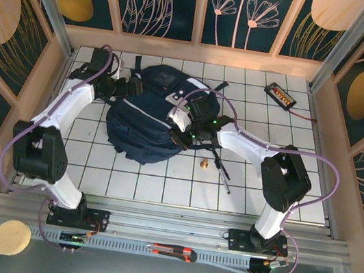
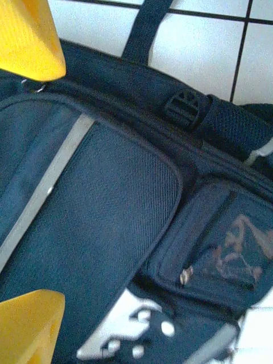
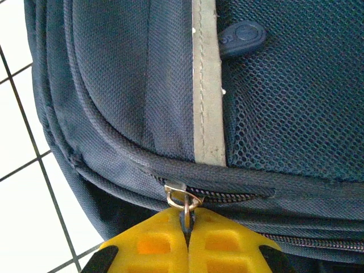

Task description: Pack the student bag

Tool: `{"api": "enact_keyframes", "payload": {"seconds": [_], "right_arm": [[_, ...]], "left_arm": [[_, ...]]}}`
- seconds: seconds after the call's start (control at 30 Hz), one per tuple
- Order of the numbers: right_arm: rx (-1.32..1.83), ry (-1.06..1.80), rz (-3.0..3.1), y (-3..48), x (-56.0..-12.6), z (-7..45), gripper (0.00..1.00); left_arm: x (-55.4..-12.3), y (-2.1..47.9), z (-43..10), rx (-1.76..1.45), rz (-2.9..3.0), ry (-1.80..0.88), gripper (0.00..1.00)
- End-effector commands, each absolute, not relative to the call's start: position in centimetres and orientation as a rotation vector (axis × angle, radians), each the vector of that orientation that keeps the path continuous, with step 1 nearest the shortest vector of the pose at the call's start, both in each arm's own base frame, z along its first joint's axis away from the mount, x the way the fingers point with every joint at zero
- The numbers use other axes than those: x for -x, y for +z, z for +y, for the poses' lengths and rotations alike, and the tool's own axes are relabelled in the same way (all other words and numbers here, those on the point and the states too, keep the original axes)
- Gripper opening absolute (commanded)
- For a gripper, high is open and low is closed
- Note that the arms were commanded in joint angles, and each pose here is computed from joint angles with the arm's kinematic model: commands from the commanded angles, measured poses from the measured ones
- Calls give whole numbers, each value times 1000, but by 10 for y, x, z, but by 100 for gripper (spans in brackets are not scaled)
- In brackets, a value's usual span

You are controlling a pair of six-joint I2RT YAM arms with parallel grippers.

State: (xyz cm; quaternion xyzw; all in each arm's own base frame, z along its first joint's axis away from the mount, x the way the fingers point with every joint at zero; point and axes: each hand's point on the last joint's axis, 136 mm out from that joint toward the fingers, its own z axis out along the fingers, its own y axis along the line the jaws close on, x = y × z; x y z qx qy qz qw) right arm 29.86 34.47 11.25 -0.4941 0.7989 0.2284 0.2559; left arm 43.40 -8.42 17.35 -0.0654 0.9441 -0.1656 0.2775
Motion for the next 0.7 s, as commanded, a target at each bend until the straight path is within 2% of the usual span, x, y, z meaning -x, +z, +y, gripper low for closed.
{"api": "enact_keyframes", "payload": {"seconds": [0.0, 0.17, 0.27, 0.4, 0.47, 0.6, 0.63, 0.67], "right_arm": [[1332, 575, 2172, 117, -313, 329, 0], [1323, 586, 2171, 120, -319, 329, 0], [1321, 588, 2181, 117, -321, 329, 0], [1329, 580, 2192, 112, -322, 329, 0], [1333, 572, 2194, 111, -323, 329, 0], [1325, 560, 2204, 108, -329, 328, 0], [1319, 559, 2207, 108, -331, 328, 0], [1316, 556, 2212, 107, -333, 328, 0]], "left_arm": [[-429, 140, -75, -23, 2686, -313, 88], [-452, 119, -73, -75, 2726, -310, 76], [-461, 112, -78, -113, 2747, -336, 73], [-468, 102, -89, -144, 2763, -421, 63], [-471, 98, -96, -142, 2762, -479, 50], [-475, 92, -105, -110, 2768, -562, 5], [-476, 93, -104, -83, 2769, -566, 0], [-478, 94, -101, -31, 2764, -569, 0]]}}
